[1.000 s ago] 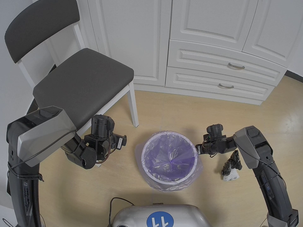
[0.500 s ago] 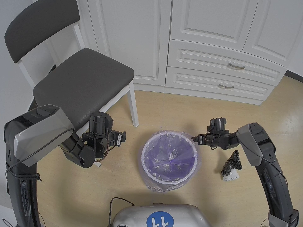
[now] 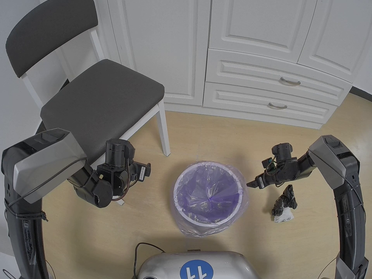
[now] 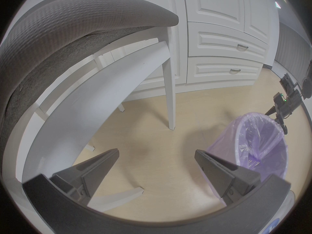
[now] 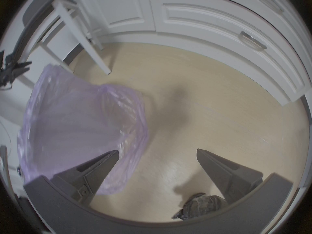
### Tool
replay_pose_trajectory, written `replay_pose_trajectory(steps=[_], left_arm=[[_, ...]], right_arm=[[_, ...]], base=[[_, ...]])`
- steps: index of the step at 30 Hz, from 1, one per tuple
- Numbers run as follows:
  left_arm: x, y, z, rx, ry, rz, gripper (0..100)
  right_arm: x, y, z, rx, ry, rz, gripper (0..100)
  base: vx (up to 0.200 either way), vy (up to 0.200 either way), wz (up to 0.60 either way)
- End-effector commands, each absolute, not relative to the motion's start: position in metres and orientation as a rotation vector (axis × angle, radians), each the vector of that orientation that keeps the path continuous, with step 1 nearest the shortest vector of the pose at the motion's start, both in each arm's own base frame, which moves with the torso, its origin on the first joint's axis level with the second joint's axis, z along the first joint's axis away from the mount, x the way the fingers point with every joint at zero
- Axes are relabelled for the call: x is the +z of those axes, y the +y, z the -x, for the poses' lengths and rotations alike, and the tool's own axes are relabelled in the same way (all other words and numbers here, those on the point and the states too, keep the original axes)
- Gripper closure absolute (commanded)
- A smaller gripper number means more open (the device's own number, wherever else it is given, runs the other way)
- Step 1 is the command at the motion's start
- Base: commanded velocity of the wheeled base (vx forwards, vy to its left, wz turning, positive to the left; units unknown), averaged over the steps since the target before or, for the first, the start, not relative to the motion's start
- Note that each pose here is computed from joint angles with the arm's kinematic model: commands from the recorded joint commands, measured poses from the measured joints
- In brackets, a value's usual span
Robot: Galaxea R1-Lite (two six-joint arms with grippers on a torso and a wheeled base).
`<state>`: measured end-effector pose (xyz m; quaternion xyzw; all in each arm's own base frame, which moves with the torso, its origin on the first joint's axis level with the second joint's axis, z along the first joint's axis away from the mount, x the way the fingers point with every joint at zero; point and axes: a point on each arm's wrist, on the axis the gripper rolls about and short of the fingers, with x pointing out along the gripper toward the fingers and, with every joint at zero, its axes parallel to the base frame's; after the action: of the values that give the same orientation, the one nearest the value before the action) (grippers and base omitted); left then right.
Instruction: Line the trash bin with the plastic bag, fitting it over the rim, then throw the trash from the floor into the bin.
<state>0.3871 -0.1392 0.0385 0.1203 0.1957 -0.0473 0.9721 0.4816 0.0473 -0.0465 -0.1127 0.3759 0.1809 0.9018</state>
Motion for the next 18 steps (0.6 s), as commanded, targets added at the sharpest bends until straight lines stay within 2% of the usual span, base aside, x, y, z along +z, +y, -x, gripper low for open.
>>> replay_pose_trajectory(steps=[1,10,18], left_arm=[[0.035,-0.136,-0.383,-0.092,0.395,-0.244,0],[0.034,-0.139,-0.386,-0.096,0.383,-0.243,0],[0.035,-0.136,-0.387,-0.089,0.381,-0.244,0]], right_arm=[[-0.061,0.039,-0.471,0.418,0.83,0.241,0],[-0.089,0.045,-0.49,0.454,0.826,0.164,0],[-0.108,0.071,-0.505,0.521,0.946,0.19,0]], base=[[0.0,0.0,0.0],[0.0,0.0,0.0],[0.0,0.0,0.0]])
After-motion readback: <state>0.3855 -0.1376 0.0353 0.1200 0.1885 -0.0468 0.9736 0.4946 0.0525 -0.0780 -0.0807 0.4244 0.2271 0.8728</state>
